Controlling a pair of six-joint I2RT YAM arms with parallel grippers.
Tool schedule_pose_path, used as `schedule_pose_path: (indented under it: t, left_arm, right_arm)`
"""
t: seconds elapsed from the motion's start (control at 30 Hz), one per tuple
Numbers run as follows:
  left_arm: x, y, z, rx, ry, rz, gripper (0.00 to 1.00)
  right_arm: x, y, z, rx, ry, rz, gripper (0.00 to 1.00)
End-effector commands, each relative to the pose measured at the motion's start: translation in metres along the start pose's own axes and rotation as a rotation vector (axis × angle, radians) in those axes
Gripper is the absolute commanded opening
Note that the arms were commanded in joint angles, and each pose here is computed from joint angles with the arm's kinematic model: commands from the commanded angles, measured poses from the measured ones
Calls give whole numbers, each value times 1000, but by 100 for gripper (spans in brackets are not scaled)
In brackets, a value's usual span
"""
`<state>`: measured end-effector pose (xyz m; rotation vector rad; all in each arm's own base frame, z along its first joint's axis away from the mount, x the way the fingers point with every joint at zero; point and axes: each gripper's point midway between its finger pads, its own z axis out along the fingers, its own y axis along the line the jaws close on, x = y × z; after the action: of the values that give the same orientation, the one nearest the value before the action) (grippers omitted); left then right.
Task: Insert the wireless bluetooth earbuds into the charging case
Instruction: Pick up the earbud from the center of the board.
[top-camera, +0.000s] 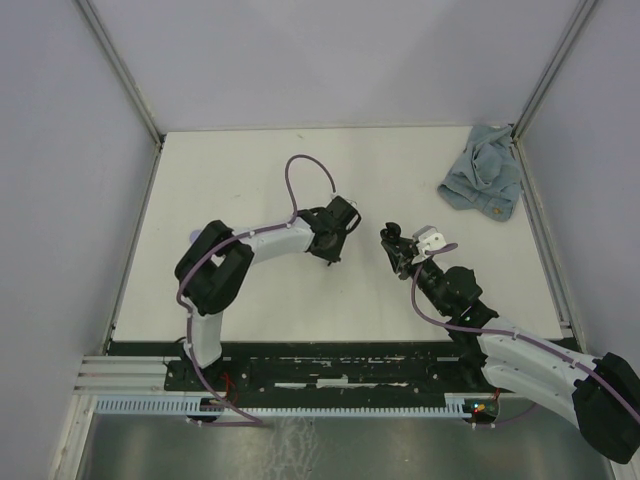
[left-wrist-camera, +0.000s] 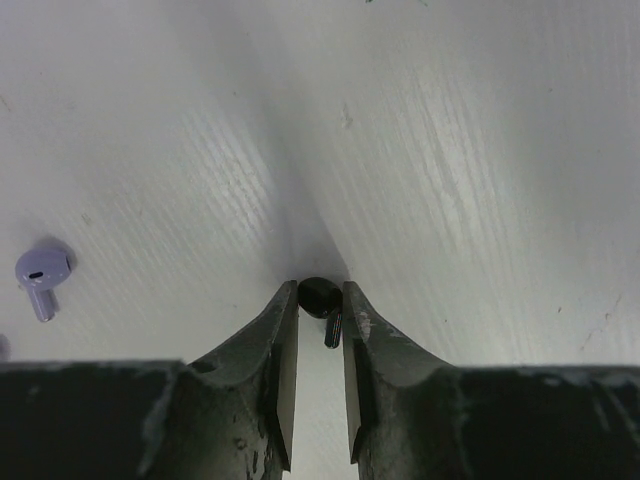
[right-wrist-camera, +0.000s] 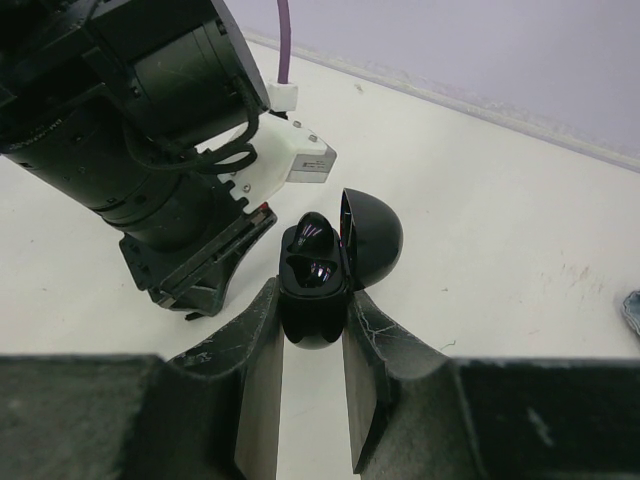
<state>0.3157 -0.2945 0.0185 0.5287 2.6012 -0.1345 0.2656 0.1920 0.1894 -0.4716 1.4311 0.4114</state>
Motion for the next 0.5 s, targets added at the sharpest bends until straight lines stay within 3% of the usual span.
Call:
schedule_pose_path:
  t: [0.0,0.47]
  left_arm:
    - [-23,1,-28,31,-116,-75,23]
    - [-55,9,-106,134,-436,-103,20]
  right_arm:
    - [-21,5,2,-24,-69,17,2]
    - [-34,23,8,-126,-88,22,2]
